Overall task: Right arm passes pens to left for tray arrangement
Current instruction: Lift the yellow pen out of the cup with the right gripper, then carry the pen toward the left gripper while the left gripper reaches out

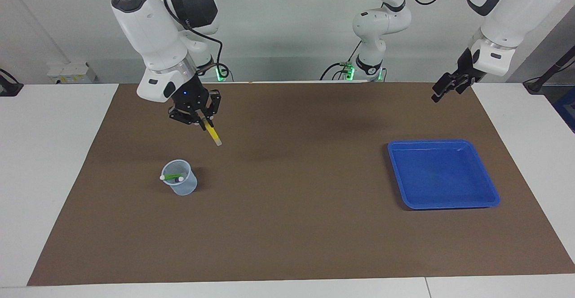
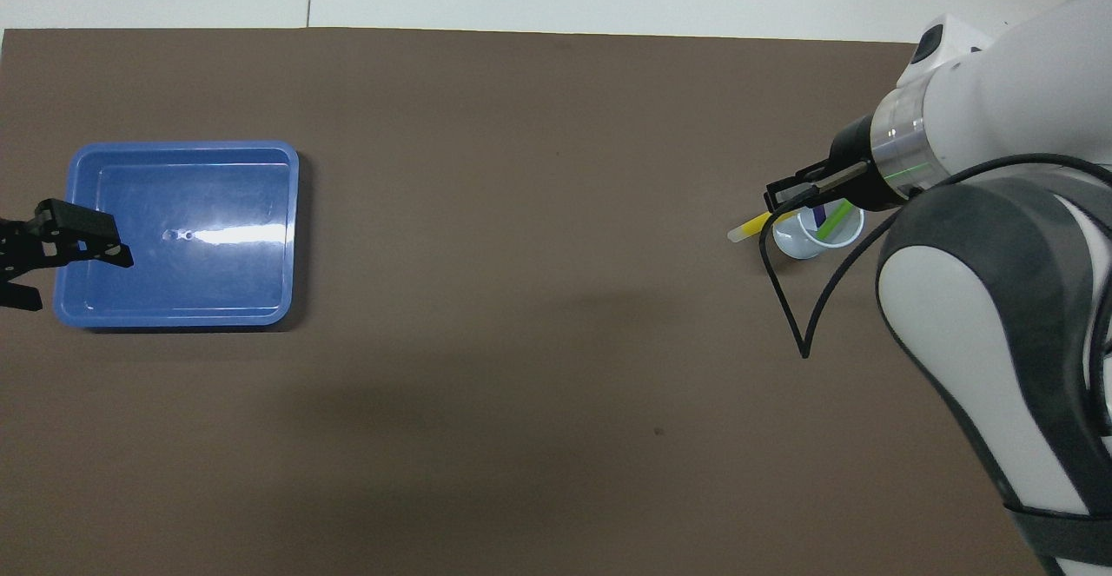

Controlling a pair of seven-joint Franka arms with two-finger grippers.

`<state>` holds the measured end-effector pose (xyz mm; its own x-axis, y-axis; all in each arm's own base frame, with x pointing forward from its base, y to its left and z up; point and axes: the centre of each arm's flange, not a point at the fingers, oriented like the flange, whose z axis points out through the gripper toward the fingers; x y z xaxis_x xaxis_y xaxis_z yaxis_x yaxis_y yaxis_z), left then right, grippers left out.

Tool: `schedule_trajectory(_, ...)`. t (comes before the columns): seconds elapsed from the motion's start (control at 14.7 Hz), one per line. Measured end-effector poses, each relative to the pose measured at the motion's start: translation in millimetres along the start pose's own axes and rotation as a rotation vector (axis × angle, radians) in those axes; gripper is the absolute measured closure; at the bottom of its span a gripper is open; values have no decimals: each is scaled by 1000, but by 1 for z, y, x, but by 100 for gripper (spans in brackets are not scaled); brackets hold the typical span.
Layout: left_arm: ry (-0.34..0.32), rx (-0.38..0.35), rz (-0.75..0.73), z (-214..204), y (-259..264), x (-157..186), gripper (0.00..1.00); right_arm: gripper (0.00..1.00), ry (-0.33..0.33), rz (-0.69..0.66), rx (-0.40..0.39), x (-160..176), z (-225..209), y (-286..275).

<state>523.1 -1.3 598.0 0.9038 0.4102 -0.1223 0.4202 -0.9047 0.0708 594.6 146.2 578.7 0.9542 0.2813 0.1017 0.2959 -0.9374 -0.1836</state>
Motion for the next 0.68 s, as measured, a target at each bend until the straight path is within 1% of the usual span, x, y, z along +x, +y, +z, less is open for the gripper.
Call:
schedule_trajectory(0.2,-61,-60,-166,0,7,-10,0,83,27,105,64,4,1,-24)
schedule_trajectory(0.27,-87,-93,-212,1,11,-13,0,83,37,144,88,6,2,-37)
schedule_trajectory(0.48,-203,-204,-428,7,25,-23,0,83,56,274,170,10,5,-77)
schedule_trajectory(0.55,-247,-249,-511,8,30,-26,0,83,61,314,190,11,6,-89)
schedule_trajectory(0.68,-310,-334,-638,9,37,-29,0,83,67,385,219,11,7,-110)
